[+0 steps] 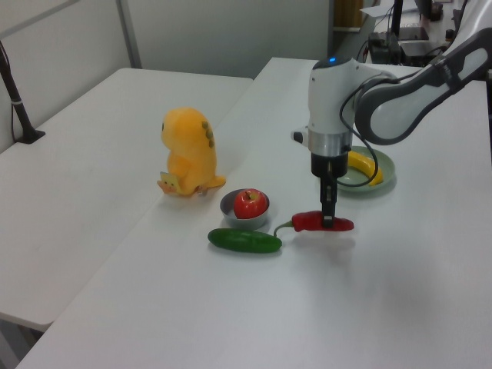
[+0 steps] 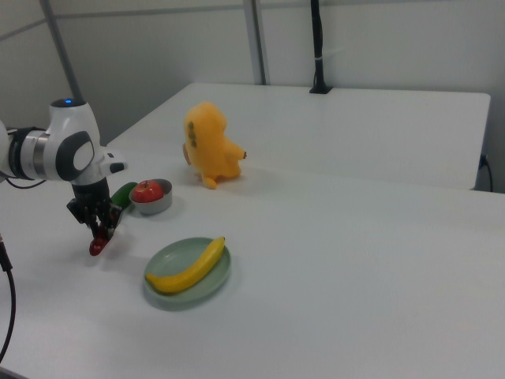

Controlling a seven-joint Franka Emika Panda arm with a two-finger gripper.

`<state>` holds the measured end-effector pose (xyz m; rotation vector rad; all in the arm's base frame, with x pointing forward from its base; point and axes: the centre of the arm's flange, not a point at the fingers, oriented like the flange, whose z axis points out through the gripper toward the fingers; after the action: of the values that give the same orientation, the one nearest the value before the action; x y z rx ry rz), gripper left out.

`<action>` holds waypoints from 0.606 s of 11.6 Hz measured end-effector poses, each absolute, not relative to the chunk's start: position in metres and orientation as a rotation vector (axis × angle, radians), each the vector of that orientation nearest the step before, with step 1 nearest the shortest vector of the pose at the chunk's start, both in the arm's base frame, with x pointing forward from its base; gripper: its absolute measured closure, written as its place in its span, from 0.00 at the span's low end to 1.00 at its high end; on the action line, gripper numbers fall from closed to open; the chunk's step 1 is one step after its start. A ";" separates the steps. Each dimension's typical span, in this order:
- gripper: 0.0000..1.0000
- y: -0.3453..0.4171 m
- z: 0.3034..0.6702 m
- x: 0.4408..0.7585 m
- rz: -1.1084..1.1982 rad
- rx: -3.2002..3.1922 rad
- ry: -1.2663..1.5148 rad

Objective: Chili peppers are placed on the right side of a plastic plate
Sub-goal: 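Close the gripper on the red chili pepper's body, then lift the chili pepper and carry it beside the green plate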

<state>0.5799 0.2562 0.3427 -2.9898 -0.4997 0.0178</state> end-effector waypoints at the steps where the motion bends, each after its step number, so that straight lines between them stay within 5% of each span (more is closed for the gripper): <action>1: 0.68 0.254 0.357 0.582 -0.020 -2.988 -0.493; 7: 0.68 0.164 0.480 0.591 -0.211 -3.032 -0.325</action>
<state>0.5912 0.1642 0.4801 -3.0318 -0.3254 -0.2108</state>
